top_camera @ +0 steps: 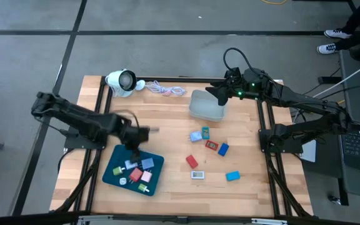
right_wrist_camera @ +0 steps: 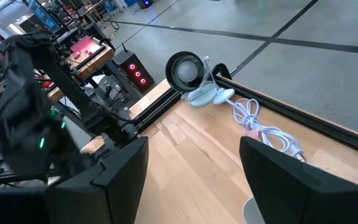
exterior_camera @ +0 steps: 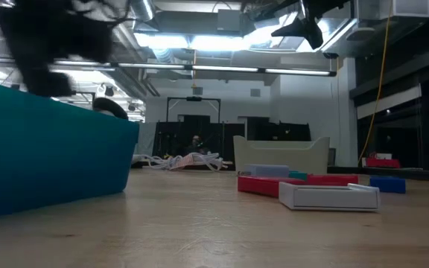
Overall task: Pick & Place Office items
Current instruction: Put the blue charger adapter into the blue bin
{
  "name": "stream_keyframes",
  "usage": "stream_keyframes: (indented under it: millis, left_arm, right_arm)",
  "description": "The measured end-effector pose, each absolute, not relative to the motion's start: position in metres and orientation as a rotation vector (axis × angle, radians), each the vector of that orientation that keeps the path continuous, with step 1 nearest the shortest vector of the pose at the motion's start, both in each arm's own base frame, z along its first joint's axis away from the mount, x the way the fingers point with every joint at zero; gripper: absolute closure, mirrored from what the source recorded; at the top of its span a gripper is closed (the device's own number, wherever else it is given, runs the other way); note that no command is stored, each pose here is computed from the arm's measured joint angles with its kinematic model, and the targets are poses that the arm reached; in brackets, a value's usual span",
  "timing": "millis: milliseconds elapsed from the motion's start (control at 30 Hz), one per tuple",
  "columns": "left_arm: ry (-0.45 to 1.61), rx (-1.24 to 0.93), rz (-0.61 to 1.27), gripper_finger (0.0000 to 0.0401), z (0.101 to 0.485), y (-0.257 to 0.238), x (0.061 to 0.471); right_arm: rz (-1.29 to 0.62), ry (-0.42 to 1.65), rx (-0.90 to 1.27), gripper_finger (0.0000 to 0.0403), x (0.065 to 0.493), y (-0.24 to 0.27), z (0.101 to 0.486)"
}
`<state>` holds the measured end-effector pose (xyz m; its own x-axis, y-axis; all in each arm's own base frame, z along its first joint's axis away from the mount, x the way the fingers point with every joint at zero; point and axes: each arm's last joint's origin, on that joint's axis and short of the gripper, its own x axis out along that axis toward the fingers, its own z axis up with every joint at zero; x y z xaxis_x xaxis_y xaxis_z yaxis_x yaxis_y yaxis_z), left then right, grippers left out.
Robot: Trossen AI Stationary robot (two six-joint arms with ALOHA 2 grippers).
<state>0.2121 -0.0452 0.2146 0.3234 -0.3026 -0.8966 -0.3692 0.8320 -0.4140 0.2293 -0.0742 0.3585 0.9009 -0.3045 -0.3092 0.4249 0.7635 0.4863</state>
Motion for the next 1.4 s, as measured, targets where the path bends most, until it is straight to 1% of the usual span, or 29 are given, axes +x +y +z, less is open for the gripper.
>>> stream_keyframes:
  millis: [200, 267, 300, 400, 500, 600, 733, 833, 900, 1000, 1133, 1400]
  left_arm:
    - [0.805, -0.609, 0.200, 0.0125, 0.238, 0.015, 0.240]
    - [0.690, -0.603, 0.219, 0.0125, 0.240, 0.031, 0.253]
    - [0.671, -0.610, 0.234, 0.0125, 0.236, 0.037, 0.258]
    - [0.711, -0.593, 0.256, 0.0125, 0.218, 0.050, 0.275]
    - [0.784, -0.508, 0.183, 0.0125, 0.204, 0.048, 0.302]
    - [0.782, -0.399, 0.095, 0.0125, 0.207, 0.043, 0.337]
    - [0.745, -0.240, 0.030, 0.0125, 0.217, 0.042, 0.382]
    - [0.762, -0.195, 0.009, 0.0125, 0.215, 0.045, 0.412]
    - [0.818, -0.190, 0.011, 0.0125, 0.205, 0.048, 0.426]
    - [0.903, -0.182, 0.005, 0.0125, 0.186, 0.050, 0.441]
    - [0.957, -0.203, 0.013, 0.0125, 0.176, 0.052, 0.454]
    - [1.031, -0.235, 0.058, 0.0125, 0.166, 0.056, 0.453]
  right_arm:
    - [-0.405, 0.209, 0.598, 0.0146, 0.229, -0.075, 0.359]
    - [-0.408, 0.205, 0.600, 0.0146, 0.229, -0.075, 0.359]
    - [-0.407, 0.202, 0.600, 0.0146, 0.229, -0.075, 0.359]
    - [-0.402, 0.183, 0.601, 0.0146, 0.230, -0.075, 0.361]
    - [-0.396, 0.155, 0.599, 0.0146, 0.230, -0.076, 0.364]
    - [-0.400, 0.141, 0.603, 0.0146, 0.230, -0.077, 0.365]
    - [-0.410, 0.135, 0.620, 0.0146, 0.229, -0.080, 0.365]
    - [-0.405, 0.137, 0.622, 0.0146, 0.229, -0.080, 0.365]
    - [-0.404, 0.137, 0.622, 0.0146, 0.229, -0.080, 0.365]
    - [-0.402, 0.138, 0.622, 0.0146, 0.229, -0.080, 0.365]
    - [-0.401, 0.138, 0.622, 0.0146, 0.229, -0.080, 0.365]
    - [-0.371, 0.151, 0.601, 0.0146, 0.230, -0.079, 0.365]
